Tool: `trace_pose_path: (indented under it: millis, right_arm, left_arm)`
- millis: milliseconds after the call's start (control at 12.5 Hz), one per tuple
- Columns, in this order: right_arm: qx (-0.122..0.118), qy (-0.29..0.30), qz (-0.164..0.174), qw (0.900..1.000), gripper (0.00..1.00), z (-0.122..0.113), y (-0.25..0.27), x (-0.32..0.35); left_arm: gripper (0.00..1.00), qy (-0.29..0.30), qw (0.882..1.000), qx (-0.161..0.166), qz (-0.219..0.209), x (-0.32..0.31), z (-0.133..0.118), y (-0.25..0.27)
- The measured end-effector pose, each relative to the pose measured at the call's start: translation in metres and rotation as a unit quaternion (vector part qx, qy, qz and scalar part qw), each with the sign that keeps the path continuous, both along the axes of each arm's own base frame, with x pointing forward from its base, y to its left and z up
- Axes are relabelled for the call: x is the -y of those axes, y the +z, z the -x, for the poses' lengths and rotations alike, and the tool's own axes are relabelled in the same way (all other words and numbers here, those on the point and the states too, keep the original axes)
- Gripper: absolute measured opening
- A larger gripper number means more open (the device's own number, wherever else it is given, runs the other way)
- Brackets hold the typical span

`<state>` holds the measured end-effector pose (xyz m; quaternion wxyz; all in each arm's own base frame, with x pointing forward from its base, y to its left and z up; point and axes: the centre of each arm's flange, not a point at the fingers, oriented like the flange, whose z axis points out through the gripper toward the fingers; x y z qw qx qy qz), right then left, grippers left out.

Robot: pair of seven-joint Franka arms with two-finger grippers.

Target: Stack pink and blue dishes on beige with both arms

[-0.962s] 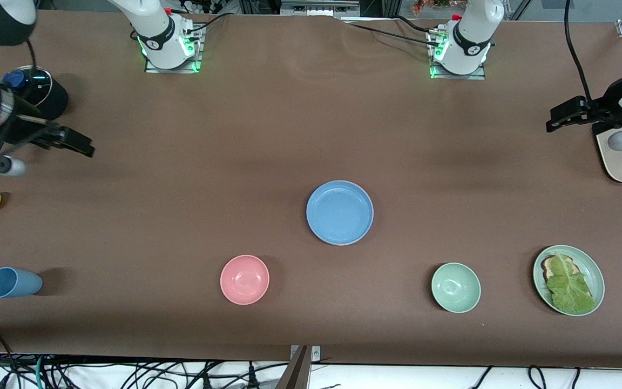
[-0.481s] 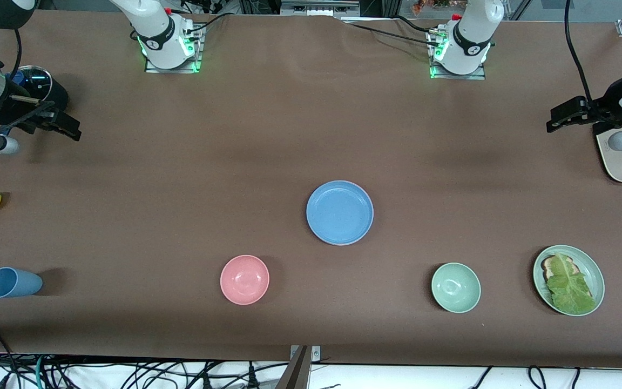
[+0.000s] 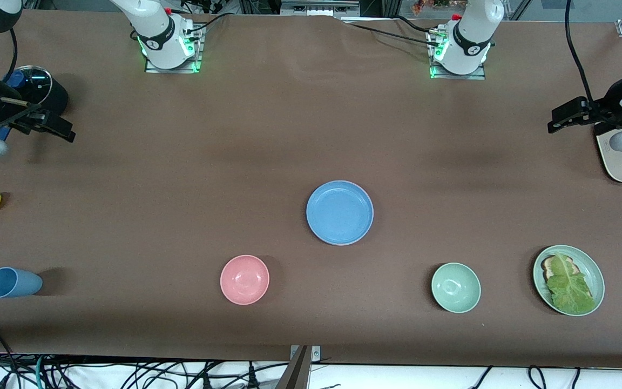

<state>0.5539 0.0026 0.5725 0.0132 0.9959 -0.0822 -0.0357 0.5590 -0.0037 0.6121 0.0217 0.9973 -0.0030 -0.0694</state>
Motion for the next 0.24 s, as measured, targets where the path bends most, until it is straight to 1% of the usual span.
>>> trace_pose_path:
  millis: [241]
  right_arm:
    - [-0.001,-0.001,-0.007,1.000,1.00,-0.0002,-0.0008,-0.0014]
  left_arm:
    - [1.00,0.000,1.000,0.000,0.000,0.0000,-0.0001,0.0000]
